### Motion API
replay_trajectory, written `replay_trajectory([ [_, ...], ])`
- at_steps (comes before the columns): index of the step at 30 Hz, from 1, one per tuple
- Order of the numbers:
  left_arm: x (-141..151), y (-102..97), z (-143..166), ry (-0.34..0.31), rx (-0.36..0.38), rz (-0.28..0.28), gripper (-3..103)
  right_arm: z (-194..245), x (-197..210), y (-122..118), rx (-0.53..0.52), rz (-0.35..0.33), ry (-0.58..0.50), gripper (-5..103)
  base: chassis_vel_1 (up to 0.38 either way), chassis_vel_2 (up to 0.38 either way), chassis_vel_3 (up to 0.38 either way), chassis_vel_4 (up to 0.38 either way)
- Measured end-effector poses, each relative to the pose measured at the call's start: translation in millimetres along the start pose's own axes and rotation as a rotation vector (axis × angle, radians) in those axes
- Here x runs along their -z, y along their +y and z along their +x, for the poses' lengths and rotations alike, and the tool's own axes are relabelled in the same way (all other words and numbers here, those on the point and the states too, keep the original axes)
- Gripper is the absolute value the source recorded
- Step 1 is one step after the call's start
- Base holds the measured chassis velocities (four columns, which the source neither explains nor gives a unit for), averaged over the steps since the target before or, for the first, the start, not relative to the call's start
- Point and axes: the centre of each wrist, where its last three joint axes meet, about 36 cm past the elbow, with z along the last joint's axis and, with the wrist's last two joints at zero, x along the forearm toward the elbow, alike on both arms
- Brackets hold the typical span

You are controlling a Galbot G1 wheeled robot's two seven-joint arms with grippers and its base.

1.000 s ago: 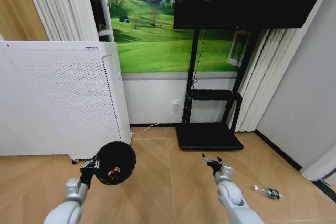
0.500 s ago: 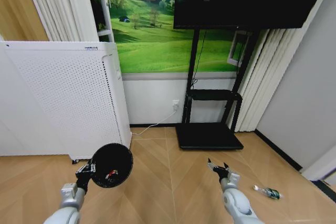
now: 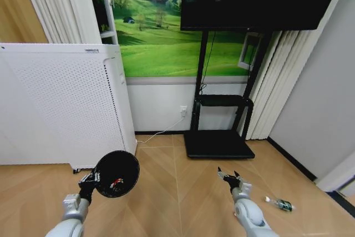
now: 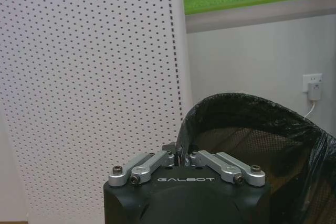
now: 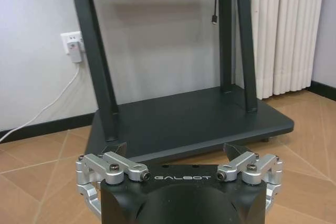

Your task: Pick up the trash bin and place the garbage on the floor into it.

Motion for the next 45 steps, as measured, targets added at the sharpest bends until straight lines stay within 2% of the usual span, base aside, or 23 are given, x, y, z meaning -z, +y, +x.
replay_trajectory([
  [11, -4.3, -0.9, -1.6, 0.008, -0.001, 0.003, 6, -2.7, -6.6, -5.8, 0.003, 0.016, -0.013, 100, -0.254, -0.247, 0.249, 0.249],
  [17, -6.1, -2.6, -2.3, 0.011, -0.006, 0.003, 6, -8.0, -5.2, -17.6, 0.017, 0.075, -0.002, 100, -0.101, -0.127, 0.139, 0.106],
  [19, -7.3, -3.1, -2.8, 0.015, -0.010, 0.000, 6, -13.5, -0.4, -26.0, 0.025, 0.138, 0.037, 100, 0.035, 0.023, -0.017, -0.016],
  [20, -7.3, -3.1, -2.8, 0.015, -0.010, 0.000, 6, -13.5, -0.4, -26.0, 0.025, 0.138, 0.037, 100, 0.070, 0.046, -0.035, -0.033],
  [22, -11.7, -4.2, -3.4, 0.029, -0.018, -0.007, 6, -20.6, 1.1, -38.2, 0.024, 0.238, 0.100, 100, 0.057, 0.073, -0.052, -0.082],
  [23, -11.7, -4.2, -3.4, 0.029, -0.018, -0.007, 6, -20.6, 1.1, -38.2, 0.024, 0.238, 0.100, 100, 0.057, 0.056, -0.058, -0.083],
  [26, -18.7, -8.1, -3.9, 0.049, -0.032, -0.011, 6, -21.7, -12.4, -47.5, 0.034, 0.353, 0.182, 100, 0.050, 0.035, -0.039, -0.026],
  [27, -18.7, -8.1, -3.9, 0.049, -0.032, -0.011, 6, -21.7, -12.4, -47.5, 0.034, 0.353, 0.182, 100, 0.000, 0.000, 0.000, 0.000],
  [30, -23.4, -12.0, -4.1, 0.061, -0.046, -0.015, 6, -19.0, -23.6, -52.9, 0.053, 0.434, 0.228, 100, 0.000, 0.000, 0.000, 0.000],
  [35, -25.6, -14.0, -4.9, 0.067, -0.052, -0.015, 6, -18.2, -25.5, -53.9, 0.058, 0.449, 0.235, 100, 0.000, 0.000, 0.000, 0.000],
  [36, -26.2, -15.0, -5.8, 0.067, -0.055, -0.015, 6, -15.6, -31.7, -55.3, 0.075, 0.489, 0.258, 100, 0.000, 0.000, 0.000, 0.000],
  [43, -28.3, -18.3, -9.2, 0.070, -0.067, -0.014, 6, -4.2, -51.2, -57.1, 0.125, 0.567, 0.320, 100, 0.000, 0.000, 0.000, 0.000],
  [45, -33.8, -18.4, -11.0, 0.085, -0.076, -0.018, 6, 16.0, -79.8, -53.5, 0.200, 0.612, 0.390, 100, 0.000, 0.000, 0.000, 0.000],
])
